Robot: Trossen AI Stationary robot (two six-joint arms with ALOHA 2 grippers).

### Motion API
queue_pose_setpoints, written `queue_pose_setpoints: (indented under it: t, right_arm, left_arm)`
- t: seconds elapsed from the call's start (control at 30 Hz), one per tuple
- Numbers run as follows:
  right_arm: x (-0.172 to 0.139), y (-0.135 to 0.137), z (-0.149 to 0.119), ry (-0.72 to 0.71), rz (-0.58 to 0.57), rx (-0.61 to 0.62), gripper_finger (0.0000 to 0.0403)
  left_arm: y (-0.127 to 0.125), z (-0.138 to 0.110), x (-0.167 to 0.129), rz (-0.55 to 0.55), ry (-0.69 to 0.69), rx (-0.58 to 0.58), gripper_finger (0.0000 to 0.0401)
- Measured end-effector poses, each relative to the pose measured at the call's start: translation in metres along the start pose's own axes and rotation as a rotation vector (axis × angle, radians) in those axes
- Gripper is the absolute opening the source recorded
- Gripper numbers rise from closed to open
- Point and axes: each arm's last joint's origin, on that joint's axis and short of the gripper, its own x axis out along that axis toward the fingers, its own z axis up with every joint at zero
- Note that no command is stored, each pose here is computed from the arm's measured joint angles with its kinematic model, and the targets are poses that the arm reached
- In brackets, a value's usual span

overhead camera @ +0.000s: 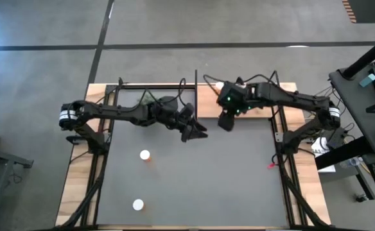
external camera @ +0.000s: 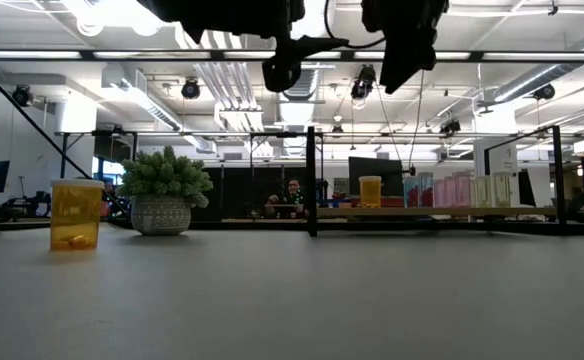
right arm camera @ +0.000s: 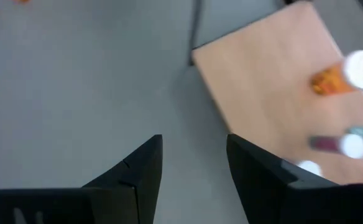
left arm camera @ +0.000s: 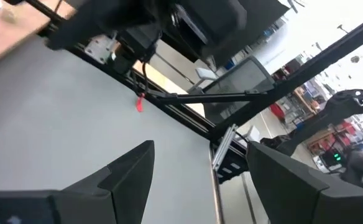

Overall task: Pick and place medicine bottles onto shelf by color
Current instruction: Put the bottom orange pill bottle on the shelf aligned with the other orange pill bottle

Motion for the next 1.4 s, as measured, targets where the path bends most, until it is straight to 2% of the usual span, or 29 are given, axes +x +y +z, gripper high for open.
queue_pose_setpoints:
  t: [0.13, 0.23, 0.37, 0.53, 0.67, 0.77, 0.93, 1.13, 1.23, 1.4]
  right_arm:
    - [-0.002, 0.023, -0.005, 0.005, 0.039, -0.072, 0.0169]
    - [-0.004, 0.041, -0.01, 0.007, 0.071, -0.12, 0.0169]
    - [-0.007, 0.064, -0.019, 0.012, 0.113, -0.162, 0.0169]
    - [-0.012, 0.088, -0.028, 0.002, 0.162, -0.258, 0.0169]
    - [-0.014, 0.098, -0.031, -0.017, 0.186, -0.328, 0.0169]
    - [-0.014, 0.1, -0.033, -0.017, 0.19, -0.334, 0.0169]
    - [-0.009, 0.1, -0.034, -0.012, 0.187, -0.333, 0.0169]
    - [-0.006, 0.099, -0.036, -0.004, 0.183, -0.337, 0.0169]
    - [-0.006, 0.099, -0.036, -0.005, 0.183, -0.35, 0.0169]
    - [-0.006, 0.1, -0.036, -0.008, 0.184, -0.353, 0.0169]
  left_arm:
    - [-0.011, -0.007, 0.005, 0.027, -0.024, -0.027, 0.024]
    - [-0.019, -0.014, 0.009, 0.037, -0.03, -0.105, 0.024]
    - [-0.038, -0.031, 0.016, -0.004, 0.024, -0.203, 0.024]
    - [-0.061, -0.062, 0.023, 0.0, 0.152, -0.344, 0.024]
    - [-0.08, -0.093, 0.024, 0.047, 0.296, -0.459, 0.024]
    - [-0.101, -0.122, 0.021, 0.072, 0.456, -0.581, 0.024]
    - [-0.133, -0.163, 0.011, 0.137, 0.621, -0.735, 0.024]
    - [-0.149, -0.204, -0.01, 0.373, 0.786, -0.843, 0.024]
    - [-0.151, -0.222, -0.024, 0.533, 0.848, -0.87, 0.024]
    - [-0.153, -0.241, -0.043, 0.753, 0.861, -0.888, 0.024]
